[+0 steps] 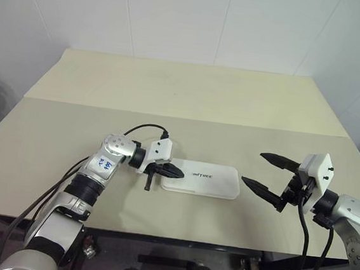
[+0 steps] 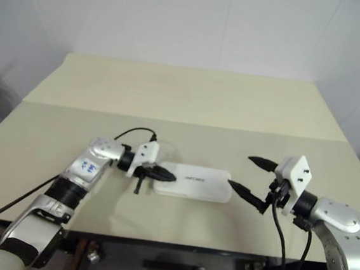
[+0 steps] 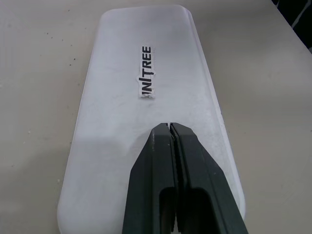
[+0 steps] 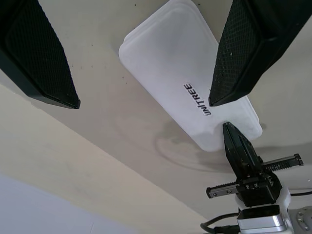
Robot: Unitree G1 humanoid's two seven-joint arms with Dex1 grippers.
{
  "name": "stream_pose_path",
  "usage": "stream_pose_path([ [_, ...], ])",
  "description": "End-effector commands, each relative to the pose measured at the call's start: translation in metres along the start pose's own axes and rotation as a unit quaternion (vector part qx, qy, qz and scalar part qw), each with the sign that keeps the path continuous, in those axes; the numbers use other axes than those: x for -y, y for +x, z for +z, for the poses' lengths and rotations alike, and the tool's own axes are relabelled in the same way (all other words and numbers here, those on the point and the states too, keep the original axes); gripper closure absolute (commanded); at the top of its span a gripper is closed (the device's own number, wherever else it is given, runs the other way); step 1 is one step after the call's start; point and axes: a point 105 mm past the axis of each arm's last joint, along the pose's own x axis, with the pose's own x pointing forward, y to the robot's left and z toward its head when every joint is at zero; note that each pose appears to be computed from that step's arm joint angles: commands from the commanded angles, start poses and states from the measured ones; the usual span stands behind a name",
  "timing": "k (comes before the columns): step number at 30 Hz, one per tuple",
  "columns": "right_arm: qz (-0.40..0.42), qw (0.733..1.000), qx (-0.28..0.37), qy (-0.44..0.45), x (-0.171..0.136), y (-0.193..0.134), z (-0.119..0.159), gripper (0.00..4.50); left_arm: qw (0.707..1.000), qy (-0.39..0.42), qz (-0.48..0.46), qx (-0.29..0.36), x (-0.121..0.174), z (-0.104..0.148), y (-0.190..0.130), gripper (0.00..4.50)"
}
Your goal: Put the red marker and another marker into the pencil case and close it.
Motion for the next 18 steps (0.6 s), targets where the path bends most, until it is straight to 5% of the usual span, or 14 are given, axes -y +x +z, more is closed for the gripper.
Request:
stream_pose_path([
  [1, 0.006, 1.000, 0.019, -0.021, -0.003, 0.001, 0.012, 0.00, 0.999, -0.022, 0.009, 0.033, 0.001, 0.006, -0.002, 4.46],
  [7, 0.017, 1.000, 0.008, -0.022, 0.004, 0.000, 0.007, 0.00, 0.985, -0.030, 0.041, 0.164, -0.001, 0.038, -0.053, 4.29],
  [18, 0.037, 0.998, -0.009, -0.041, 0.027, -0.002, 0.003, 0.00, 0.977, -0.039, 0.120, 0.170, 0.004, 0.029, -0.121, 0.86],
])
